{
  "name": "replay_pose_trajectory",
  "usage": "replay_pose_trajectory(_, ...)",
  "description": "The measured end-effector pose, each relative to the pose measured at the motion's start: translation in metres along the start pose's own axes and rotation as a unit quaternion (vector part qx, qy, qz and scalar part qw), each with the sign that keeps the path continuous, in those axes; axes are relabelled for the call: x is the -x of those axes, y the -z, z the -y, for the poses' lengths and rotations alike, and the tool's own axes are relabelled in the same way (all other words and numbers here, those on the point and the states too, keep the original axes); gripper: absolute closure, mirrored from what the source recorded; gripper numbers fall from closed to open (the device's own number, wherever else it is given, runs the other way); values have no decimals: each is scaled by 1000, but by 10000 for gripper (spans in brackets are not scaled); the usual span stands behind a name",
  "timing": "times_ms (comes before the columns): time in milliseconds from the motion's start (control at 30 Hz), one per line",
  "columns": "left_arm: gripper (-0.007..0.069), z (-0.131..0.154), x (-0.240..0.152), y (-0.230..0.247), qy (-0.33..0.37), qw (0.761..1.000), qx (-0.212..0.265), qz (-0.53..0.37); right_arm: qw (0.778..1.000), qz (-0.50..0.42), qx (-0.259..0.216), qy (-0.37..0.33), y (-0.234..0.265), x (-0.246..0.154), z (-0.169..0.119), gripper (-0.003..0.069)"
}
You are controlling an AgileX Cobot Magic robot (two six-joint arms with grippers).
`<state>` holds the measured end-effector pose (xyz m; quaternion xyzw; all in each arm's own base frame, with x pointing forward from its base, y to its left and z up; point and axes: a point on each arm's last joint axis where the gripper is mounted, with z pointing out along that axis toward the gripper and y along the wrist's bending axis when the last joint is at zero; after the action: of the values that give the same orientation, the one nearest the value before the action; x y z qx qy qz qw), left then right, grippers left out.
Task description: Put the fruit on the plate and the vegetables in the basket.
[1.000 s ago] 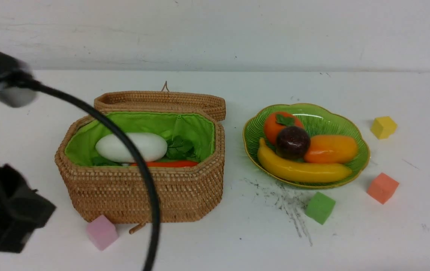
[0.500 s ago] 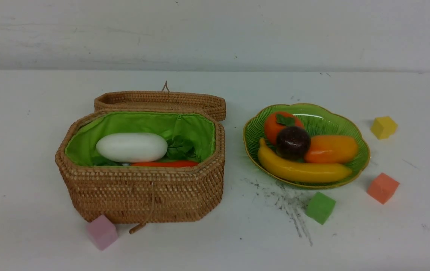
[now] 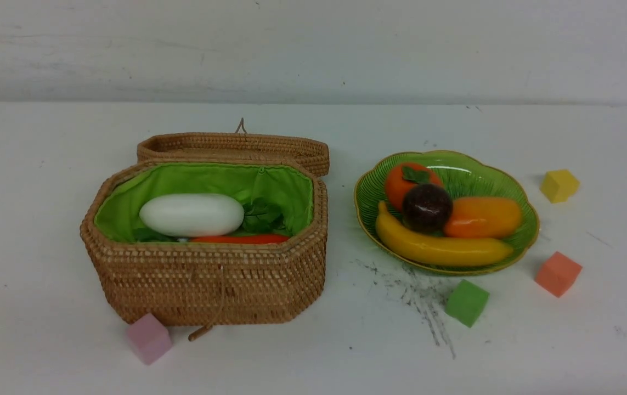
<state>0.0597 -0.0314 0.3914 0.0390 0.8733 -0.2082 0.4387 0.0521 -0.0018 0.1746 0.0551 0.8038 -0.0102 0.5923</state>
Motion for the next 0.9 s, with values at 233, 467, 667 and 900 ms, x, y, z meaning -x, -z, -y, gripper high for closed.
replay_pose_trajectory(233, 638, -1, 4, -12, -15, 998, -5, 53, 1000, 0, 0, 0, 0, 0, 0, 416)
replay_pose_trajectory(467, 638, -28, -33, -51, -69, 979, 15, 190, 1000, 0, 0, 1, 0, 0, 0, 416)
replay_pose_trajectory(667, 638, -63, -103, -78, -62, 964, 43, 254, 1000, 0, 0, 0, 0, 0, 0, 416)
replay_pose_trajectory(900, 636, -94, -155, -93, -15, 953, 136, 271, 1000, 0, 0, 1, 0, 0, 0, 416)
